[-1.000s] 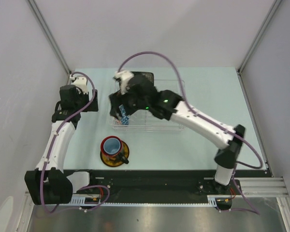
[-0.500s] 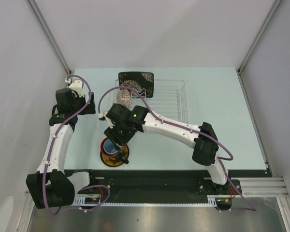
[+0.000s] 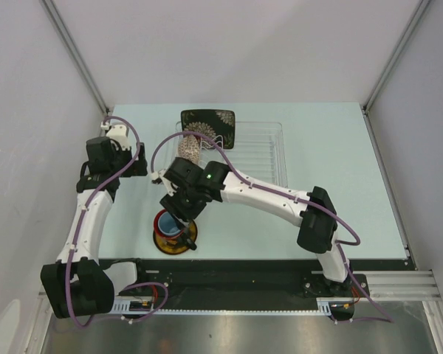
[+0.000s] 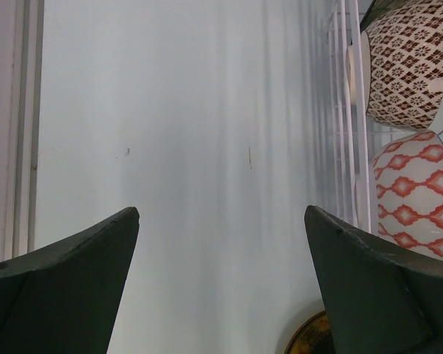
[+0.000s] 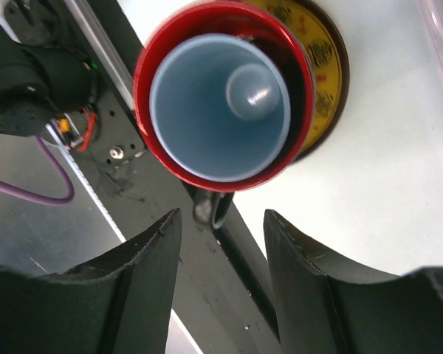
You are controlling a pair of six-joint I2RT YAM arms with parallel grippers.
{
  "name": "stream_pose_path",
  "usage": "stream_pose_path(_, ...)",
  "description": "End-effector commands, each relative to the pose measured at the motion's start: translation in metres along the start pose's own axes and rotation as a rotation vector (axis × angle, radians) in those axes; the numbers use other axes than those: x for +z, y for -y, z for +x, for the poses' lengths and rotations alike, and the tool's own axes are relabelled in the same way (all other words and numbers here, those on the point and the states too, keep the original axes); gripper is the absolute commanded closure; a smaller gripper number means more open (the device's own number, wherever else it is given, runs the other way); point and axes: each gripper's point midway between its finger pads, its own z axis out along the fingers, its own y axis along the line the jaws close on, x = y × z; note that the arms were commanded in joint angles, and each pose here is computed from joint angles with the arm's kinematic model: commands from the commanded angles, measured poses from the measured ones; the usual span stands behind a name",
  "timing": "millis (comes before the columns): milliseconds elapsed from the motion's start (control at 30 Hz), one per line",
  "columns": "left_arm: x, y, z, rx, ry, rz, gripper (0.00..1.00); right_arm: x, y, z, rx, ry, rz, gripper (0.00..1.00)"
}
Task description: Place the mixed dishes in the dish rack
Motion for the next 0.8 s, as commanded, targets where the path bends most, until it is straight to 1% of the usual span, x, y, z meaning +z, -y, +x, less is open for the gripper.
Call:
stream_pose_path(0,0.001,0.0,-0.004,-0.007,0.028,0.009,0.0,-0.004,-0.013,-0.022,-0.037,0.051,-0.049,0.48)
stream_pose_path(467,0.003,-0.001,-0.007,-0.007,0.033,0.007,0.0,0.017,-0.004,-0.018,-0.009,0.006,-0.079,0.51)
stream_pose_path(767,0.0,-0.002,-0.007,-0.009,0.037,0.001,0.0,0.022,0.0,-0.022,0.003,0.017,-0.093,0.53)
